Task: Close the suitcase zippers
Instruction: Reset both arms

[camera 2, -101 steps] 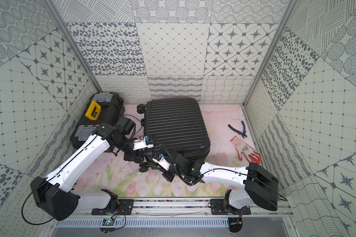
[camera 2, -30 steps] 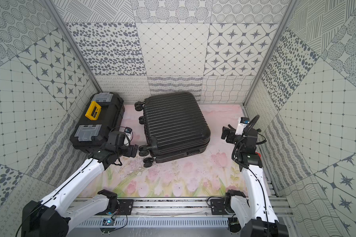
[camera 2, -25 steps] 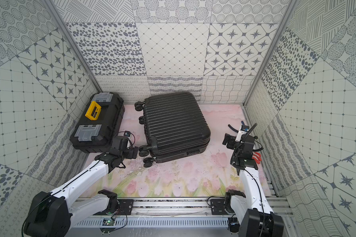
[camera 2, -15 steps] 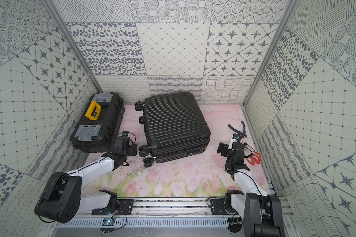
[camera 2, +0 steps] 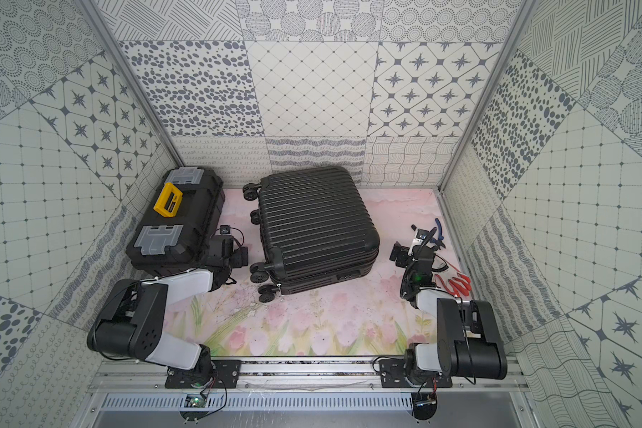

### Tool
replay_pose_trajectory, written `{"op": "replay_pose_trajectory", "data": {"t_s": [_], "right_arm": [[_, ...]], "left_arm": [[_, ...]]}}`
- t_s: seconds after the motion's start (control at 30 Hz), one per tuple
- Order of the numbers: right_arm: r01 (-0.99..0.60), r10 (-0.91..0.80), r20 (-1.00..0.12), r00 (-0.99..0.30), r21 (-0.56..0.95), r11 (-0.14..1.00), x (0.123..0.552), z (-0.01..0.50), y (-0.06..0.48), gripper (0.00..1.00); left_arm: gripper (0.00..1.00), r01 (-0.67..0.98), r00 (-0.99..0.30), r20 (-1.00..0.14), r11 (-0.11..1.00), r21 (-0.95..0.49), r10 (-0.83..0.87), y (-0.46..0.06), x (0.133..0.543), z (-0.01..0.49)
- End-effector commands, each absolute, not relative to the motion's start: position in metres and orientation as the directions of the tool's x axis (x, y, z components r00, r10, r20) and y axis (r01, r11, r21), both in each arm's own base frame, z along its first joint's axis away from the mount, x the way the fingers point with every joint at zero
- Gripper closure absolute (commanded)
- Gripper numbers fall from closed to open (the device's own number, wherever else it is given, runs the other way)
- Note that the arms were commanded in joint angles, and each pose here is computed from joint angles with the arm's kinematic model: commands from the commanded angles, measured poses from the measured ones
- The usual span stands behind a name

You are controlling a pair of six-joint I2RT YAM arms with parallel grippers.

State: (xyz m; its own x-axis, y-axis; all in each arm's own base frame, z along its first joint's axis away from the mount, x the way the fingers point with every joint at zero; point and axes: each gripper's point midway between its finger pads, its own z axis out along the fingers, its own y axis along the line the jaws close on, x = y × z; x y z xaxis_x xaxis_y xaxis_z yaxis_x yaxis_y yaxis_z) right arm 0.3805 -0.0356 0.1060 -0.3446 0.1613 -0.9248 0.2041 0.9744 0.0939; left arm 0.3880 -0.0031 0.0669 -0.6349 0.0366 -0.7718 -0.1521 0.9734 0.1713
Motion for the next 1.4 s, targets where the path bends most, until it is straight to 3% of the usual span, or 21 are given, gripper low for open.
{"op": "replay_pose_trajectory", "data": {"t_s": [0.0, 0.4, 0.67, 0.77, 0.87, 0.97, 1.37], "right_arm": [[0.169, 0.139, -0.962, -0.233, 0.100, 0.980, 0.392, 0.125, -0.028, 0.02], [0.210, 0.096, -0.980, -0.176, 0.058, 0.976, 0.386, 0.115, -0.025, 0.02], [0.208, 0.094, -0.974, -0.206, 0.051, 0.977, 0.387, 0.113, -0.024, 0.02], [0.202, 0.093, -0.973, -0.210, 0.050, 0.978, 0.388, 0.112, -0.023, 0.02], [0.192, 0.088, -0.972, -0.219, 0.046, 0.980, 0.390, 0.112, -0.021, 0.02], [0.185, 0.084, -0.969, -0.230, 0.041, 0.982, 0.393, 0.111, -0.020, 0.02], [0.167, 0.054, -0.961, -0.269, 0.009, 0.986, 0.400, 0.108, -0.013, 0.02]], "left_arm": [[0.01, -0.107, -0.585, -0.811, 0.991, 0.082, 0.004, -0.013, 0.410, 0.079], [0.01, -0.218, -0.505, -0.862, 0.973, 0.079, -0.044, 0.006, 0.394, 0.091], [0.01, -0.230, -0.471, -0.881, 0.971, 0.068, -0.050, 0.007, 0.389, 0.096], [0.01, -0.184, -0.459, -0.888, 0.980, 0.069, -0.023, 0.001, 0.386, 0.098], [0.01, -0.194, -0.394, -0.915, 0.965, 0.176, 0.088, 0.011, 0.383, 0.111], [0.01, -0.280, -0.382, -0.924, 0.952, 0.122, 0.006, 0.034, 0.389, 0.107], [0.01, -0.169, -0.344, -0.938, 0.980, 0.108, 0.044, 0.016, 0.390, 0.087]]}}
